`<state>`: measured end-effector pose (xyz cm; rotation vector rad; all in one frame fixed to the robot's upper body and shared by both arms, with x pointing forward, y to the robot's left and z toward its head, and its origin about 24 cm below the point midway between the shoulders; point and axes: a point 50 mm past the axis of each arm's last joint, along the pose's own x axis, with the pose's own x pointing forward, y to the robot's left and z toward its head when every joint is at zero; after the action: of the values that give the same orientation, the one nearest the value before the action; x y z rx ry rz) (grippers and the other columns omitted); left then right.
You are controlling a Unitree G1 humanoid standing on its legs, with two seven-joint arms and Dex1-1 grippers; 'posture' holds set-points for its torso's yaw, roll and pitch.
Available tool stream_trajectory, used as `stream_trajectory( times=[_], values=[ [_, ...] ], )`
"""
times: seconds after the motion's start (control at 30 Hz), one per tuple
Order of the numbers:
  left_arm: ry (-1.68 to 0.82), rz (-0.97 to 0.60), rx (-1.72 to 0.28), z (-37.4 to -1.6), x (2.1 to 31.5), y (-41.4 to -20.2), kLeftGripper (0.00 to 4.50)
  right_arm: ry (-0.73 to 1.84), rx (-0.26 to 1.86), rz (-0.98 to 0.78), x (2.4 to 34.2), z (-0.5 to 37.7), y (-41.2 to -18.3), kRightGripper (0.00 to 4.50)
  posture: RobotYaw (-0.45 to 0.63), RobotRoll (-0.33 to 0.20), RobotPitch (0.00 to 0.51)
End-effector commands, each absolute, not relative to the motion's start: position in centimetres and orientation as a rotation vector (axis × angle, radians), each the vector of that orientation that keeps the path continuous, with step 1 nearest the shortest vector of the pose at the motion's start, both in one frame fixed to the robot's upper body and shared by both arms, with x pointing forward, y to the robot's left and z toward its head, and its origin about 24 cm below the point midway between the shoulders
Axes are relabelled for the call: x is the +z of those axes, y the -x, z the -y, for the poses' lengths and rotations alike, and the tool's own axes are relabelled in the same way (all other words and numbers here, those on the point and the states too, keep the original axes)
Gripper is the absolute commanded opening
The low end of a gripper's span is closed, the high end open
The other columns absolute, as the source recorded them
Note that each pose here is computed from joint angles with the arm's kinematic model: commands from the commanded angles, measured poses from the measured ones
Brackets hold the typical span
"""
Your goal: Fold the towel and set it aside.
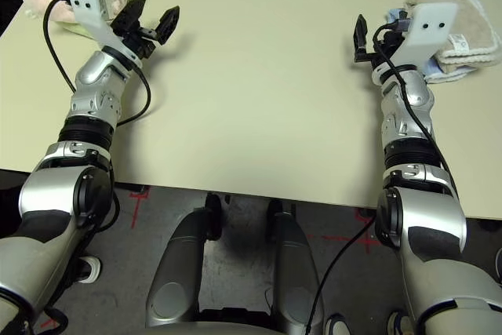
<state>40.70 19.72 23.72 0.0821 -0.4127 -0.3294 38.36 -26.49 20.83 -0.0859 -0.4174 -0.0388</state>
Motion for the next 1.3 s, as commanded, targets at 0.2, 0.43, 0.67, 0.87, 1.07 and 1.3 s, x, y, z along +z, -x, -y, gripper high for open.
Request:
stream_trajectory(
  times=[0.2, 0.43, 0.67, 0.87, 1.07, 1.3],
  values=[
    [-0.202, 0.383, -0.116, -20.0, 23.6, -41.5, 4.46, 0.077, -0.021, 0.356, 19.8, 27.2, -38.6, 4.50, 0.08, 0.000, 0.373],
    [-0.214, 0.432, -0.032, -19.2, 24.7, -41.7, 4.46, 0.068, -0.059, 0.382, 20.4, 28.7, -38.0, 4.50, 0.06, 0.000, 0.348],
    [-0.136, 0.471, -0.183, -18.2, 24.8, -41.4, 4.46, 0.066, -0.046, 0.399, 20.6, 29.0, -37.7, 4.50, 0.04, 0.000, 0.347],
    [-0.103, 0.464, -0.228, -18.4, 24.3, -41.3, 4.46, 0.066, -0.043, 0.403, 20.6, 29.1, -37.6, 4.50, 0.03, 0.000, 0.343],
    [-0.120, 0.440, -0.177, -19.3, 24.1, -41.4, 4.46, 0.073, -0.050, 0.408, 20.8, 29.4, -37.5, 4.50, 0.02, 0.000, 0.343],
    [-0.125, 0.403, -0.129, -19.8, 23.8, -41.6, 4.46, 0.077, -0.076, 0.393, 20.7, 29.6, -37.4, 4.50, 0.00, 0.000, 0.343]
  ],
)
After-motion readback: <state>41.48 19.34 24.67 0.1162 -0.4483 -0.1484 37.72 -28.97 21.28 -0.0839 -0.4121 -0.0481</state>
